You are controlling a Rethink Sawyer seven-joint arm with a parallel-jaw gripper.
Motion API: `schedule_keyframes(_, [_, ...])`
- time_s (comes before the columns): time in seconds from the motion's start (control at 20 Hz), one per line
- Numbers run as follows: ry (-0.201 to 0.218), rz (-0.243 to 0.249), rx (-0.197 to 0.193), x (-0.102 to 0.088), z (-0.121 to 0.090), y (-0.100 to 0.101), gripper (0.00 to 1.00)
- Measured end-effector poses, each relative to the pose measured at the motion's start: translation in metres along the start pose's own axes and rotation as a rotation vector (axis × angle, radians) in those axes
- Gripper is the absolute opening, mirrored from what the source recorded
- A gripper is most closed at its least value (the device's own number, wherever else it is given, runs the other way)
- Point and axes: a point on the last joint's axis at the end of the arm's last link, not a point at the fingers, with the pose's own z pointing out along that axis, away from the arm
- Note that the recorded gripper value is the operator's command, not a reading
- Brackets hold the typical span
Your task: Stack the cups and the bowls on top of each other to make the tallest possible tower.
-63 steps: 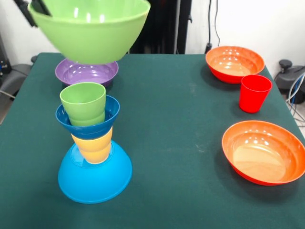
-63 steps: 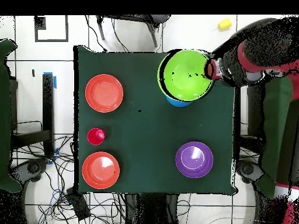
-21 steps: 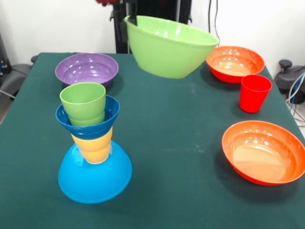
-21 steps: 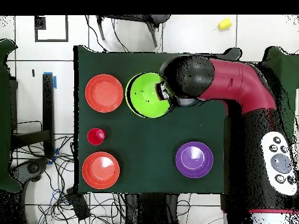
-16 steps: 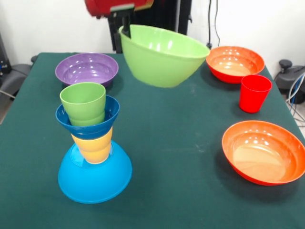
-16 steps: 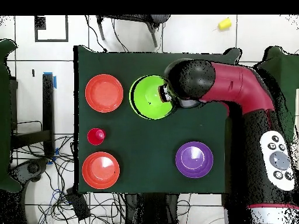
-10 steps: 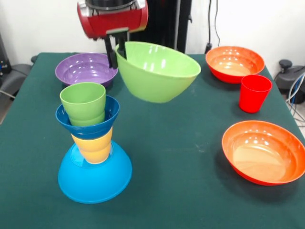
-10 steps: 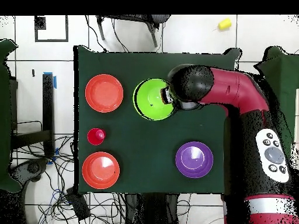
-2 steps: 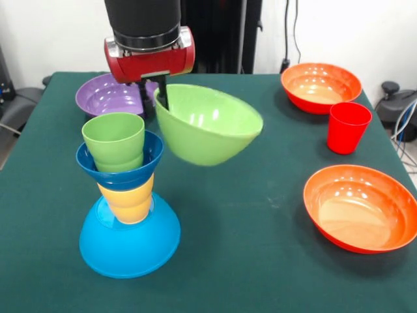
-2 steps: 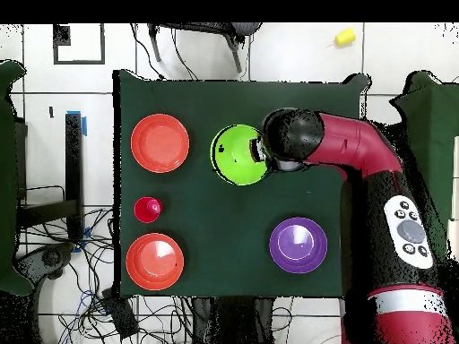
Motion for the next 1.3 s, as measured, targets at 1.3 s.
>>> schedule_keyframes(1.3, [0.036, 0.019, 0.008, 0.0066, -0.0045, 0.003, 1.0])
